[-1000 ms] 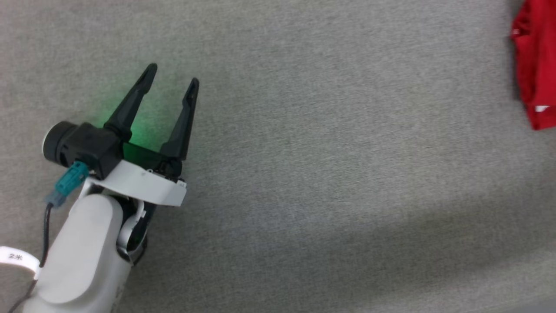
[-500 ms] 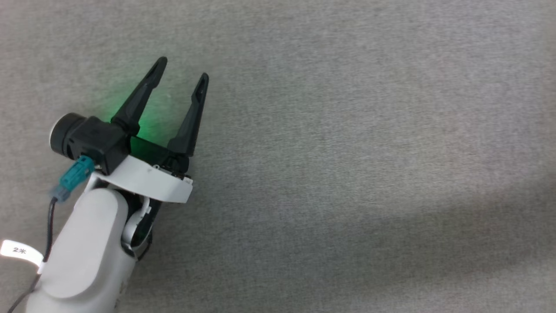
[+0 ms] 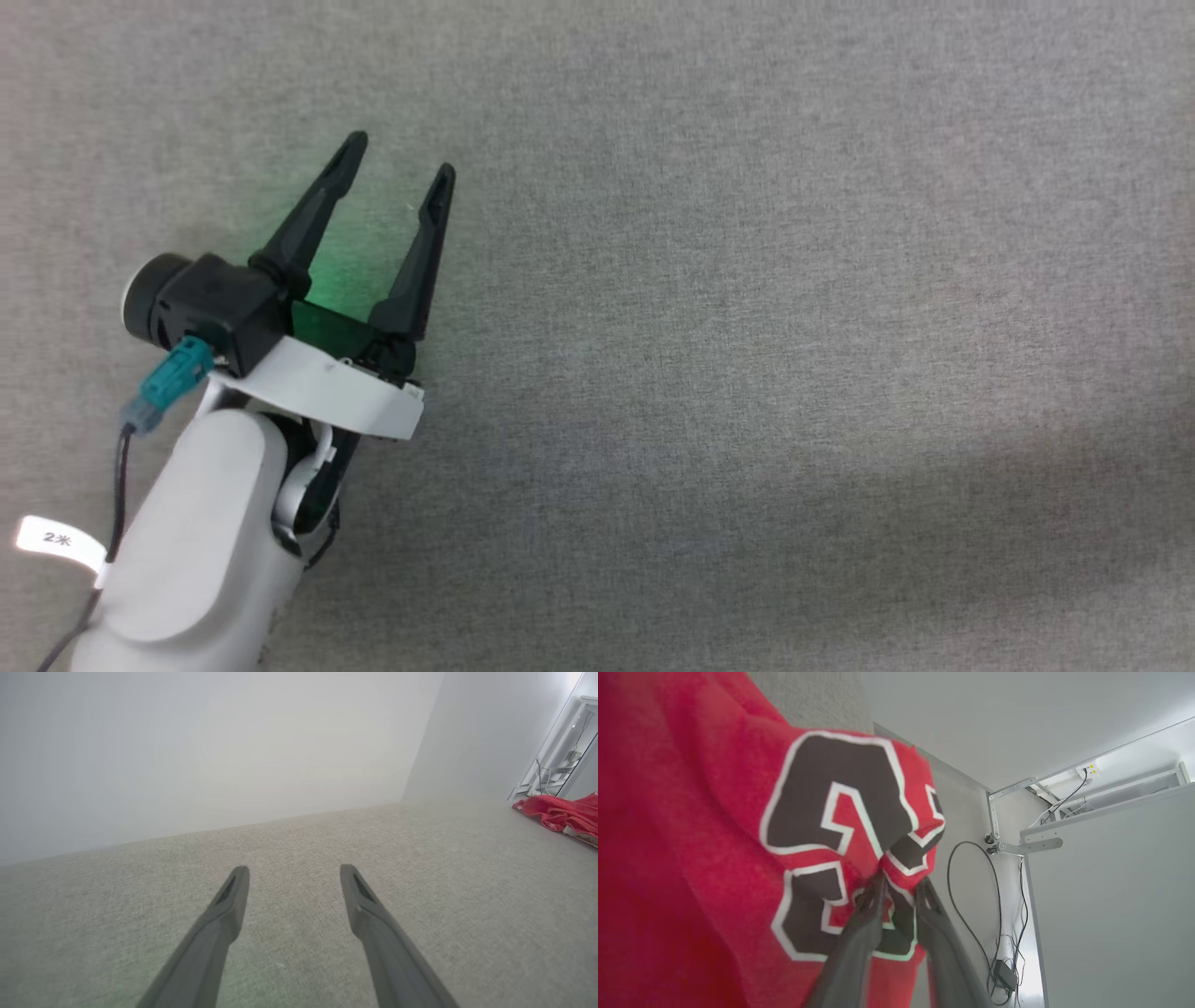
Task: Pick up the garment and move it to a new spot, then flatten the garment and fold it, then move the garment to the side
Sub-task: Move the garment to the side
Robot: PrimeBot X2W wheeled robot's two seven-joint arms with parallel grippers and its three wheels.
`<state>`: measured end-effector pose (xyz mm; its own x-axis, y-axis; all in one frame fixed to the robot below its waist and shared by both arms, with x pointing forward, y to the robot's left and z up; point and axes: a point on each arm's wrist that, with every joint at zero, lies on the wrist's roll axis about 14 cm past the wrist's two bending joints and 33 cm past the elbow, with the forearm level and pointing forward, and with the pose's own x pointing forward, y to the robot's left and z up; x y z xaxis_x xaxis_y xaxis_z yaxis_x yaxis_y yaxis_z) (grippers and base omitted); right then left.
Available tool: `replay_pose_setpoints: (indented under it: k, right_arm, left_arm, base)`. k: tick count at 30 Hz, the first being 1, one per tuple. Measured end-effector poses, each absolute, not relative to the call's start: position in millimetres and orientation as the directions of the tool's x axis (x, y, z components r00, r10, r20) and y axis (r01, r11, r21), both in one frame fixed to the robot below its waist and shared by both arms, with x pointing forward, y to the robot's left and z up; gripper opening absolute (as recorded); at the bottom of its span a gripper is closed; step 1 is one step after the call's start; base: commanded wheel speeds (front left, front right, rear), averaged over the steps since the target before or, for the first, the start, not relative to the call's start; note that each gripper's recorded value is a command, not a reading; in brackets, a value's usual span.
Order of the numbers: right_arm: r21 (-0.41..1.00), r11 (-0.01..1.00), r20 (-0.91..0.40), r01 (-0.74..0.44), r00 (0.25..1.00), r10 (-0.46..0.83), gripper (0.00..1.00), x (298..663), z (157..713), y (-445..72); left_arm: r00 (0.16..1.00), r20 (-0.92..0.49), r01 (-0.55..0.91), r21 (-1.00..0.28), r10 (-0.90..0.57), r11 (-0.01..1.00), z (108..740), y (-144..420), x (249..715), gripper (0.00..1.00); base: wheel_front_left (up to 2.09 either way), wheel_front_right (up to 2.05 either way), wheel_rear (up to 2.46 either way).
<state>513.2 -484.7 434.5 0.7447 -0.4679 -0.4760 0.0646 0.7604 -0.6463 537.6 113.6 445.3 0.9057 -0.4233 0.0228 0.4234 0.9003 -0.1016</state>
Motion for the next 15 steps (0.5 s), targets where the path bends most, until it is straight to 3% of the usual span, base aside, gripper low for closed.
replay_pose_setpoints:
  k: [15]
  right_arm:
    - [-0.524, 0.834, -0.287, 0.174, 0.885, -0.365, 1.0, 523, 493, -451]
  left_arm:
    - [0.938, 0.064, 0.347, -0.1, -0.342, 0.933, 485, 138, 505, 1.0]
  base:
    - [0.0, 0.0, 0.0]
